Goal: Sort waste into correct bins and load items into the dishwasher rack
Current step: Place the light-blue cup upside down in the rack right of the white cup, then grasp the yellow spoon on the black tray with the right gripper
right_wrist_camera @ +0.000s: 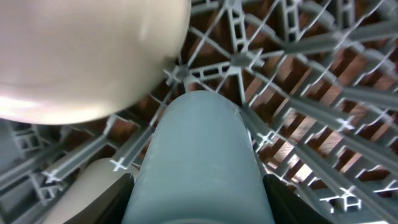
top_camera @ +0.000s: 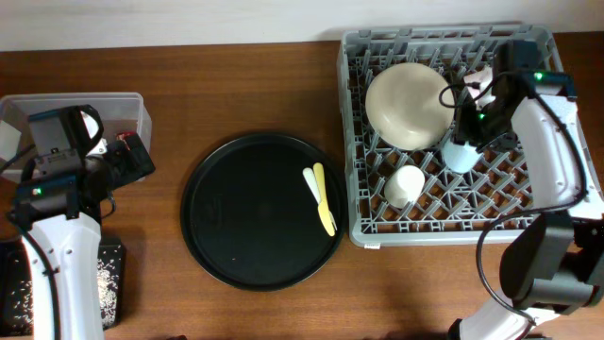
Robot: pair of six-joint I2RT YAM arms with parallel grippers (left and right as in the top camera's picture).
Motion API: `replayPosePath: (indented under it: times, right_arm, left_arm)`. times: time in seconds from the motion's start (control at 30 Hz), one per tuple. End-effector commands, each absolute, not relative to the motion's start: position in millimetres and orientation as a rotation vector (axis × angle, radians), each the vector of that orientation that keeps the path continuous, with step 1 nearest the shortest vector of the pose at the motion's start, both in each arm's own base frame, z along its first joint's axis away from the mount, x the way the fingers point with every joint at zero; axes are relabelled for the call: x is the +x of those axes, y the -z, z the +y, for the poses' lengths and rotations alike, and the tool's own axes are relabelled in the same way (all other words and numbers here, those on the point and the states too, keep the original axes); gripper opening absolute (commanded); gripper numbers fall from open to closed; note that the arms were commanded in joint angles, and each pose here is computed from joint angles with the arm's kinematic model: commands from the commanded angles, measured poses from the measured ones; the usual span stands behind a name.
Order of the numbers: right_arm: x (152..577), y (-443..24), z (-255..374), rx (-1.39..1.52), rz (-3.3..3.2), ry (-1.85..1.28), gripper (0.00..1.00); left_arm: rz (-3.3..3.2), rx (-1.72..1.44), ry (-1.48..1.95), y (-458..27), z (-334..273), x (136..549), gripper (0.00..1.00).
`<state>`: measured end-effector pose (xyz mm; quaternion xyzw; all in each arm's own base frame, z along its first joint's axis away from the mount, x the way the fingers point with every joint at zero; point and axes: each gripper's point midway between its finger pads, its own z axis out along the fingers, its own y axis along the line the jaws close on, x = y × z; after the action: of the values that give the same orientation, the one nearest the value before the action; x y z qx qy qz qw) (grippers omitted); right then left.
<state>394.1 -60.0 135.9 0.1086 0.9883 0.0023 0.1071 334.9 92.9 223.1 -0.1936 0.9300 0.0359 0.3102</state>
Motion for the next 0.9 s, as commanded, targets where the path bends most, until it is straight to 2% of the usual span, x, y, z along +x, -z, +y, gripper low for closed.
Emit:
replayPosePath:
  times: [0.0, 0.2, 0.3, 0.33, 0.37, 0.4, 0.43, 0.47, 0.53, 0.57, 0.63, 0.77, 0.8, 0.87]
  right_arm:
    - [385.3, -112.7, -62.2, 0.317, 2.943, 0.020, 0.41]
    - [385.1, -112.0, -62.2, 0.317, 2.944, 0.020, 0.43]
    - [384.7, -111.9, -62.2, 0.317, 2.946, 0.021, 0.68]
    - [384.3, -112.6, -62.3, 0.317, 2.947, 0.021, 0.85]
    - [384.5, -115.7, -62.3, 0.303, 2.948, 0.022, 0.92]
    - [387.6, -128.8, -62.7, 0.293, 2.937, 0.023, 0.94]
    - [393.3, -147.0, -63.6, 0.290, 2.910, 0.025, 0.94]
    - [400.6, -193.5, -61.6, 0.280, 2.851, 0.007, 0.94]
    - [399.1, -256.5, -37.7, 0.235, 2.769, -0.173, 0.92]
    - [390.2, -295.5, -12.8, 0.167, 2.716, -0.300, 0.88]
    - [373.0, -320.7, 25.9, 0.043, 2.710, -0.372, 0.88]
    - [345.6, -306.8, 131.3, -0.350, 2.778, -0.453, 0.84]
    - [324.2, -290.6, 172.6, -0.526, 2.821, -0.475, 0.84]
    - [298.0, -260.5, 206.5, -0.694, 2.897, -0.478, 0.79]
  left_arm:
    - [2.441, -0.504, -0.099, -229.1, 93.6, 335.1, 0.99]
    - [2.441, -0.504, -0.099, -229.1, 93.6, 335.1, 0.99]
    - [2.441, -0.504, -0.099, -229.0, 93.6, 335.1, 0.99]
    - [2.441, -0.504, -0.099, -229.1, 93.6, 335.1, 0.99]
    - [2.441, -0.504, -0.099, -229.1, 93.6, 335.1, 0.99]
    - [2.441, -0.504, -0.099, -229.0, 93.6, 335.1, 0.99]
    - [2.441, -0.504, -0.099, -229.1, 93.6, 335.1, 0.99]
    - [2.441, -0.504, -0.099, -229.1, 93.6, 335.1, 0.99]
    - [2.441, -0.504, -0.099, -229.1, 93.6, 335.1, 0.99]
    - [2.441, -0.504, -0.099, -229.1, 93.6, 335.1, 0.99]
    - [2.441, -0.504, -0.099, -229.1, 93.6, 335.1, 0.99]
    - [2.441, -0.504, -0.099, -229.1, 93.6, 335.1, 0.99]
    - [2.441, -0.504, -0.099, -229.1, 93.6, 335.1, 0.99]
    - [2.441, -0.504, -0.099, -229.1, 93.6, 335.1, 0.99]
